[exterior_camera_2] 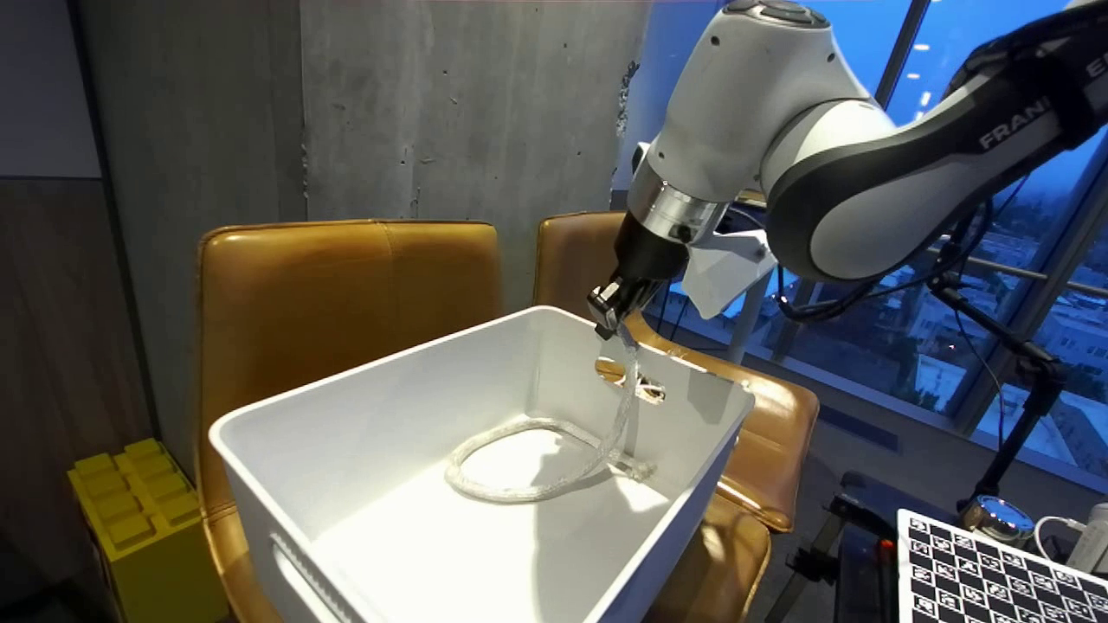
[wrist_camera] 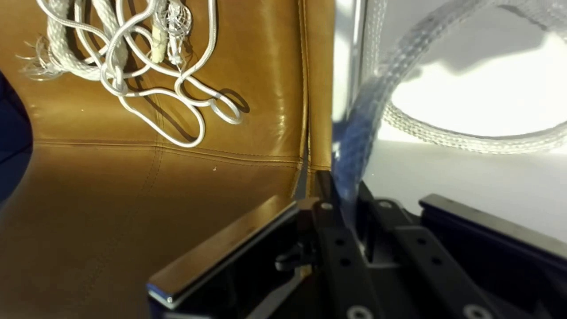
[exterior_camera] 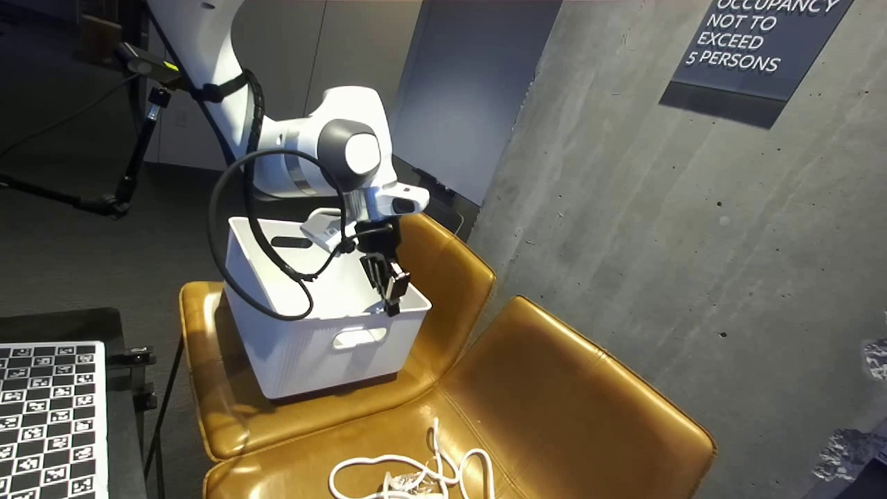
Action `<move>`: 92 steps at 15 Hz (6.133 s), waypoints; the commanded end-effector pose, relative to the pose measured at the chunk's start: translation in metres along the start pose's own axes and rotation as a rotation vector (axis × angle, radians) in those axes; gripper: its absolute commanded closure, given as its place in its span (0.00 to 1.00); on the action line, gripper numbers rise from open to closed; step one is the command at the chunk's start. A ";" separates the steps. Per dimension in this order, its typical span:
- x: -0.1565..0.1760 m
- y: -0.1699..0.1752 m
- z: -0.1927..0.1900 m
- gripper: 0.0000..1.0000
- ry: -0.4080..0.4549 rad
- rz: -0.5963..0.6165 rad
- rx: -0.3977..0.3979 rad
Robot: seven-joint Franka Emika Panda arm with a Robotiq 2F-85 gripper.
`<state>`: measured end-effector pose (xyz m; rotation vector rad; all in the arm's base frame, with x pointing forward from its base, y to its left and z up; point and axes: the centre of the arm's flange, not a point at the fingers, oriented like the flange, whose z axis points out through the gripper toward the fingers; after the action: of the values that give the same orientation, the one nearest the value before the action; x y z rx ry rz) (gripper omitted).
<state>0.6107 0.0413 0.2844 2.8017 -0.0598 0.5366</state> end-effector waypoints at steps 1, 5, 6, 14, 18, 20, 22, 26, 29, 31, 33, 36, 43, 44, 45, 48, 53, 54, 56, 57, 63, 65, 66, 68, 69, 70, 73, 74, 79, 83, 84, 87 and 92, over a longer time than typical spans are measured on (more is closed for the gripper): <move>-0.013 -0.022 -0.038 0.97 0.035 -0.038 0.008; -0.022 -0.036 -0.046 0.97 0.053 -0.068 0.010; -0.024 -0.038 -0.046 0.97 0.054 -0.072 0.014; -0.030 -0.071 -0.071 0.64 0.022 -0.058 0.172; -0.029 -0.049 -0.081 0.36 0.003 -0.044 0.212; -0.022 -0.015 -0.085 0.23 0.000 -0.034 0.223; -0.013 0.033 -0.087 0.08 0.000 -0.017 0.235; 0.002 0.143 -0.081 0.00 0.001 0.036 0.244; 0.000 0.215 -0.064 0.00 -0.013 0.065 0.241; -0.002 0.252 -0.047 0.00 -0.034 0.087 0.237; -0.004 0.278 -0.029 0.00 -0.065 0.107 0.233; -0.006 0.299 0.001 0.00 -0.124 0.128 0.224; -0.006 0.309 0.079 0.00 -0.236 0.148 0.209; -0.006 0.310 0.089 0.00 -0.244 0.149 0.203; -0.007 0.312 0.098 0.00 -0.250 0.151 0.196; -0.010 0.318 0.126 0.00 -0.264 0.156 0.175; -0.021 0.326 0.164 0.00 -0.298 0.165 0.144; -0.025 0.327 0.171 0.00 -0.306 0.165 0.137; -0.030 0.330 0.185 0.00 -0.322 0.167 0.127; -0.032 0.331 0.191 0.00 -0.328 0.169 0.122; -0.039 0.340 0.236 0.00 -0.346 0.196 0.084; -0.041 0.338 0.249 0.00 -0.351 0.207 0.074; -0.042 0.337 0.254 0.00 -0.355 0.212 0.070; -0.043 0.335 0.263 0.00 -0.358 0.221 0.063; -0.042 0.333 0.268 0.00 -0.360 0.226 0.060; -0.041 0.332 0.272 0.00 -0.360 0.230 0.057; -0.041 0.328 0.282 0.00 -0.363 0.237 0.042; -0.042 0.327 0.284 0.05 -0.365 0.240 0.037; -0.044 0.322 0.287 0.49 -0.371 0.248 0.016; -0.038 0.320 0.278 0.77 -0.364 0.256 0.003; -0.036 0.318 0.274 0.86 -0.364 0.257 0.003; -0.030 0.306 0.261 1.00 -0.361 0.253 -0.002; -0.005 0.285 0.223 0.97 -0.332 0.246 -0.001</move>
<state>0.6620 -0.3159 0.1247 2.8850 -0.4795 0.1164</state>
